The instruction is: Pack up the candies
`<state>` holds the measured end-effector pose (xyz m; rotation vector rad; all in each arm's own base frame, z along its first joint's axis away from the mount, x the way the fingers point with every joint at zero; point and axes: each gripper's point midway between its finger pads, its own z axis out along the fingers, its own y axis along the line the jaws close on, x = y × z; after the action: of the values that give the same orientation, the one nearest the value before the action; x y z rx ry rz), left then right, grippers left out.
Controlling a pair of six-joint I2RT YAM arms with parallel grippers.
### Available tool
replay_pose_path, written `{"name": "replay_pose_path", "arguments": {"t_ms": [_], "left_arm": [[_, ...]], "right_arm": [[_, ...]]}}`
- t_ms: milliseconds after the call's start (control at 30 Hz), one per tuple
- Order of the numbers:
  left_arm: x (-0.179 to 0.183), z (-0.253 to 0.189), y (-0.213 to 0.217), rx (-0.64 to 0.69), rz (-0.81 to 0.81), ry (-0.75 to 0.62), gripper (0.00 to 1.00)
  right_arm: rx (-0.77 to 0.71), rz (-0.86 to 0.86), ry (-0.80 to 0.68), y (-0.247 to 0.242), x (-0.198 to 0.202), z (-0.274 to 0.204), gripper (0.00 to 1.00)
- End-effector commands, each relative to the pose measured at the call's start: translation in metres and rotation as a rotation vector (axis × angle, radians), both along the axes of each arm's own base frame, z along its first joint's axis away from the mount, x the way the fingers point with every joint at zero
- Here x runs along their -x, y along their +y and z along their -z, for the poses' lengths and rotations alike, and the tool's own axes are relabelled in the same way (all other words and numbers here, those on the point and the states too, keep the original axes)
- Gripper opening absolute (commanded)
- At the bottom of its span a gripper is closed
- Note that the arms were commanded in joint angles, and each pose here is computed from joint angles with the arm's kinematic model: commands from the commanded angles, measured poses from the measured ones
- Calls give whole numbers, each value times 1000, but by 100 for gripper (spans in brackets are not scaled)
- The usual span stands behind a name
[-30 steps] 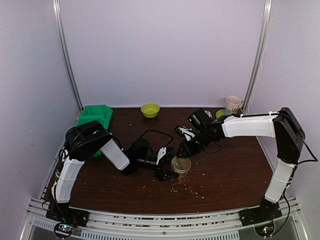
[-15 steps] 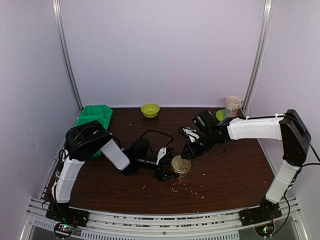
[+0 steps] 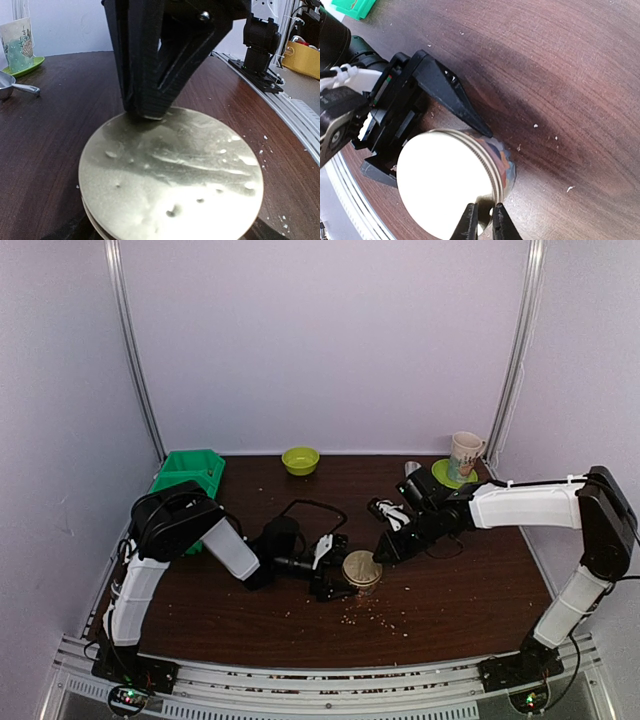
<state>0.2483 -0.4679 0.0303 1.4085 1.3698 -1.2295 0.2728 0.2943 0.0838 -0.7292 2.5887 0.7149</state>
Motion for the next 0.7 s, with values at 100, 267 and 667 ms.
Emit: {"name": "replay_pose_path", "arguments": {"t_ms": [100,267,667], "left_arm": [[15,65,16,-191,-24,192,84],[14,66,16,-192,-25,192,84],[16,66,16,-193,-20,194,83]], "right_arm": [[-5,-43,60,-1,29,5,11],[-18,-47,73,-2,40,4,12],[-49,-52,8,-2,41,-26,17]]}}
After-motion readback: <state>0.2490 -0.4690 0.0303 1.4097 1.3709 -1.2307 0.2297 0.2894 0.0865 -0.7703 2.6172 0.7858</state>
